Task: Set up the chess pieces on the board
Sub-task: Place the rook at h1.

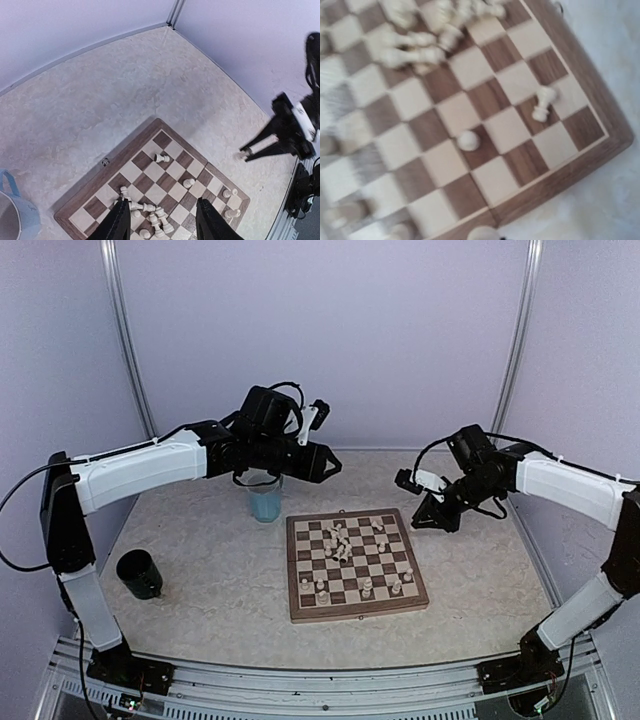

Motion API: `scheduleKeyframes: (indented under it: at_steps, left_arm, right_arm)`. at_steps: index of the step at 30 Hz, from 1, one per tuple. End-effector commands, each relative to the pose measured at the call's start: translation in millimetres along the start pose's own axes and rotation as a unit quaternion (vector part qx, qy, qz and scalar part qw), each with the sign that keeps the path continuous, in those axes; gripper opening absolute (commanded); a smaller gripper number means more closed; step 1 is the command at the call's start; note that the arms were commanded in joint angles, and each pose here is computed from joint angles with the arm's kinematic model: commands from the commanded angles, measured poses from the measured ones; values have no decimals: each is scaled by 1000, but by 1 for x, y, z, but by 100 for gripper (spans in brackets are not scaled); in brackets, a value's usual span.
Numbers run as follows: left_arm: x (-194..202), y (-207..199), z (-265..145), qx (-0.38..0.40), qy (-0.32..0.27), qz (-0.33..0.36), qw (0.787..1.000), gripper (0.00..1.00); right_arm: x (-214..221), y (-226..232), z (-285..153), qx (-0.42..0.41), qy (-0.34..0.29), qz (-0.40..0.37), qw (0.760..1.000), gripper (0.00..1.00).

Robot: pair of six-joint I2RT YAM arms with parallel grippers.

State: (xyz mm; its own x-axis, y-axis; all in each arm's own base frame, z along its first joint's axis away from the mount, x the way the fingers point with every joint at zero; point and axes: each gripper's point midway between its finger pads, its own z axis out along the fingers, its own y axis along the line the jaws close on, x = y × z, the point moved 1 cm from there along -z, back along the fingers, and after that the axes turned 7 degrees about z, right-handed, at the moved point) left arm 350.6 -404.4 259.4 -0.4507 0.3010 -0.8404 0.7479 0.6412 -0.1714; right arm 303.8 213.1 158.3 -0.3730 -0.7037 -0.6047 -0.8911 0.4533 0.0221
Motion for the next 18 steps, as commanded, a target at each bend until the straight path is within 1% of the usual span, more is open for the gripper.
scheduleKeyframes:
  at_steps: [1,4,6,8,11,16,18]
  left_arm:
    - [14,36,19,27,-1,-64,998,45]
    - [31,61,21,42,-9,-104,994,43]
    - [42,82,14,15,-8,-111,994,43]
    - [47,95,7,-17,-5,-101,995,43]
    - [40,100,-3,-39,-13,-81,996,43]
    - [33,93,-8,-23,-21,-81,996,44]
    - [32,92,-9,-20,-20,-82,996,44]
  right_arm:
    - [24,46,-8,-51,7,-33,998,8]
    - [35,70,-14,-67,2,-51,996,8]
    - [44,86,-13,-79,9,-66,995,8]
    - [52,97,-11,-89,18,-79,993,8]
    - [64,104,-4,-92,27,-91,991,8]
    - [71,108,9,-92,44,-103,990,8]
    - [73,102,16,-77,52,-102,990,8]
